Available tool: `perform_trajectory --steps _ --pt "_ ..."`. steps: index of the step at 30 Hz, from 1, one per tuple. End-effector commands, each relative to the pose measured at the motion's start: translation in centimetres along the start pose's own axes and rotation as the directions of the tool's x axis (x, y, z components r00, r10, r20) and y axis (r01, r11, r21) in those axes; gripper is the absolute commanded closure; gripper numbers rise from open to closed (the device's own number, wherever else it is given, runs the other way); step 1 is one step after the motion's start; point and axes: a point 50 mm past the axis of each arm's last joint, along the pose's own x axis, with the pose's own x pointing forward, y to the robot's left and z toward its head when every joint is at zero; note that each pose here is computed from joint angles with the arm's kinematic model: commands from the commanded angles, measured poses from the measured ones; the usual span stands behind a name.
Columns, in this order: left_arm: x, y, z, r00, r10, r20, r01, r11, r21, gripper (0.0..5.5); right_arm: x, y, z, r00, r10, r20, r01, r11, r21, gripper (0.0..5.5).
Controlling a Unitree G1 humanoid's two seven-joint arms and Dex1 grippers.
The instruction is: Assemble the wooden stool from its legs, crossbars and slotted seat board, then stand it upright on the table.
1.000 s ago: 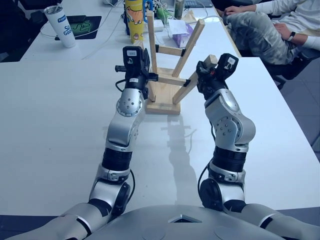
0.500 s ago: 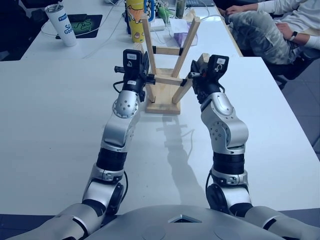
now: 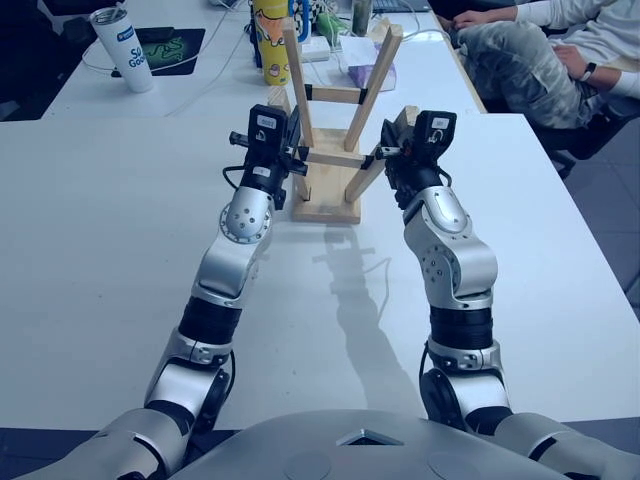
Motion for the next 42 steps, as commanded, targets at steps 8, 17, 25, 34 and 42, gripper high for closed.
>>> perform_trajectory --steps 8,17,25,34,42 --pt "-2.8 -4.4 -5.1 0.853 -0.379 -0.359 0.302 0.919 -0.253 4.17 -1.6 9.3 5.2 0.789 0.593 0.164 -0.585 0.805 -0.100 4.37" --pt "-2.9 -4.9 -4.3 0.824 -0.437 -0.360 0.238 0.844 -0.480 4.17 -0.9 9.3 4.7 0.804 0.588 0.090 -0.595 0.798 0.096 4.37" --pt "-4.8 -4.6 -7.6 0.785 -0.384 -0.486 0.157 0.882 -0.444 4.17 0.0 8.0 2.1 0.858 0.503 -0.102 -0.504 0.864 0.019 4.37" --pt "-7.2 -3.3 -9.9 0.743 -0.390 -0.544 0.067 0.852 -0.519 4.17 -0.6 7.8 0.6 0.817 0.535 -0.215 -0.569 0.809 -0.149 4.37" --pt "-3.6 -3.4 -4.8 0.866 -0.340 -0.367 0.172 0.891 -0.421 4.17 -0.3 7.1 -0.1 0.826 0.507 -0.247 -0.538 0.839 -0.079 4.36"
